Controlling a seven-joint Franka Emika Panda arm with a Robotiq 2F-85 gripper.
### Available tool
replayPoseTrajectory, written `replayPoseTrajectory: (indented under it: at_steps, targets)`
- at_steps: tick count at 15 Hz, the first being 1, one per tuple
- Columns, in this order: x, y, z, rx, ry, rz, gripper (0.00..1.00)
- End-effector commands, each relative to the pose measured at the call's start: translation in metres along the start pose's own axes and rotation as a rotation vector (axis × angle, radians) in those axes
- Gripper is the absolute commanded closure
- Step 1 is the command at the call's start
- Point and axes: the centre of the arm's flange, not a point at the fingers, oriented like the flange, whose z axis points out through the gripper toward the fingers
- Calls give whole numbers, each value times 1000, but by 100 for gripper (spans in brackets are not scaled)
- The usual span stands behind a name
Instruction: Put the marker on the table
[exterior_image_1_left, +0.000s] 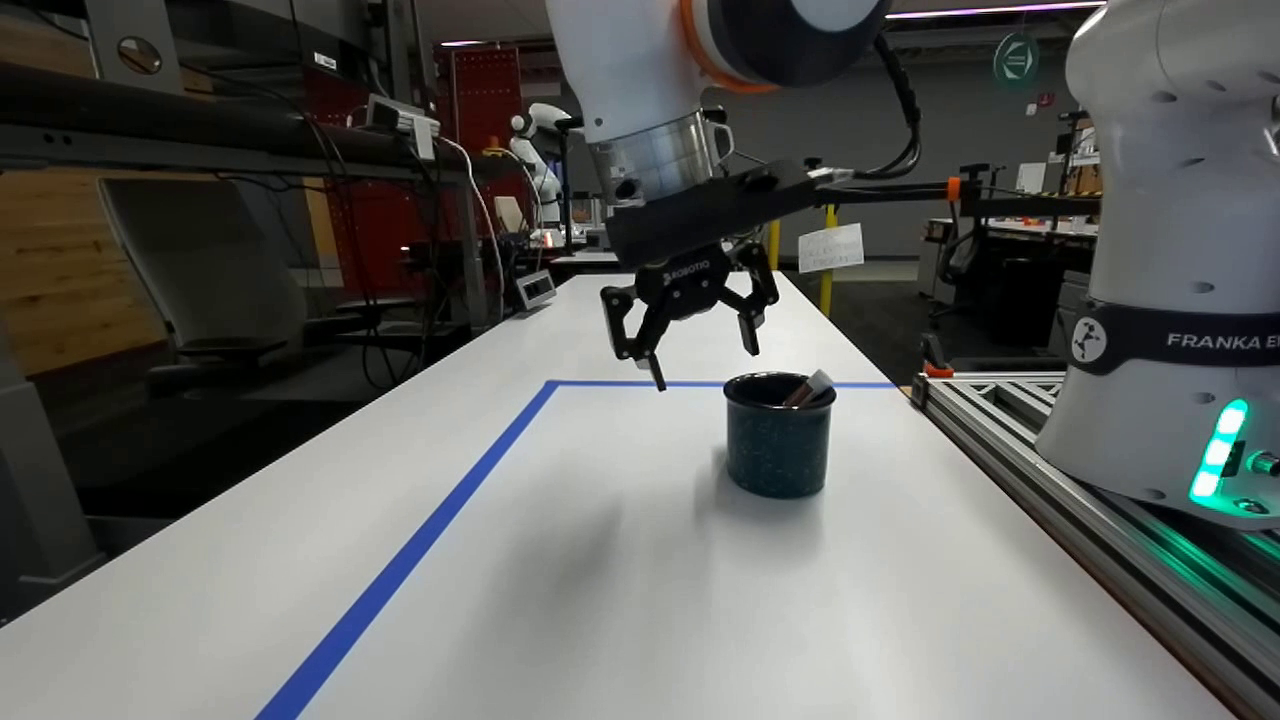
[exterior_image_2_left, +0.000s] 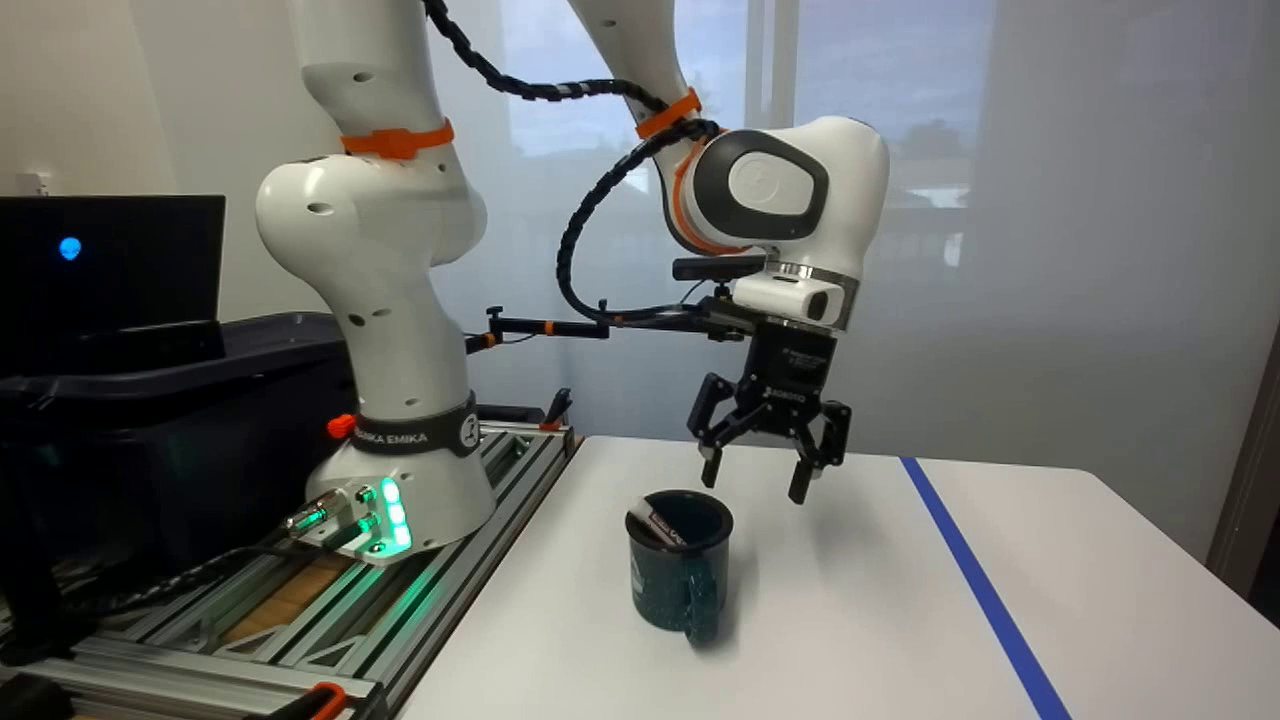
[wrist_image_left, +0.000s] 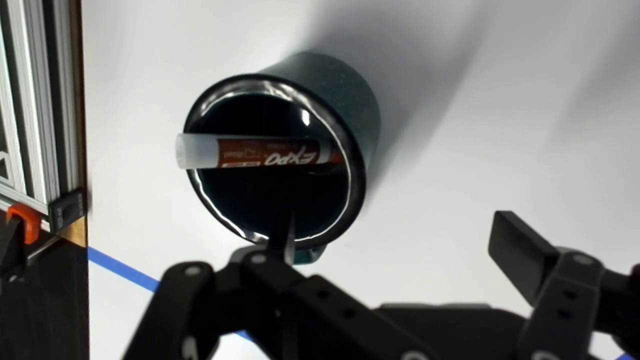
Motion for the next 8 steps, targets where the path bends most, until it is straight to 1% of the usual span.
replayPoseTrajectory:
  at_steps: [1, 5, 8]
  targets:
    - [-13, 40, -23, 20, -42, -196, 0]
    - [-7, 73, -26, 41, -94, -419, 0]
    - [7, 77, -28, 69, -135, -576, 0]
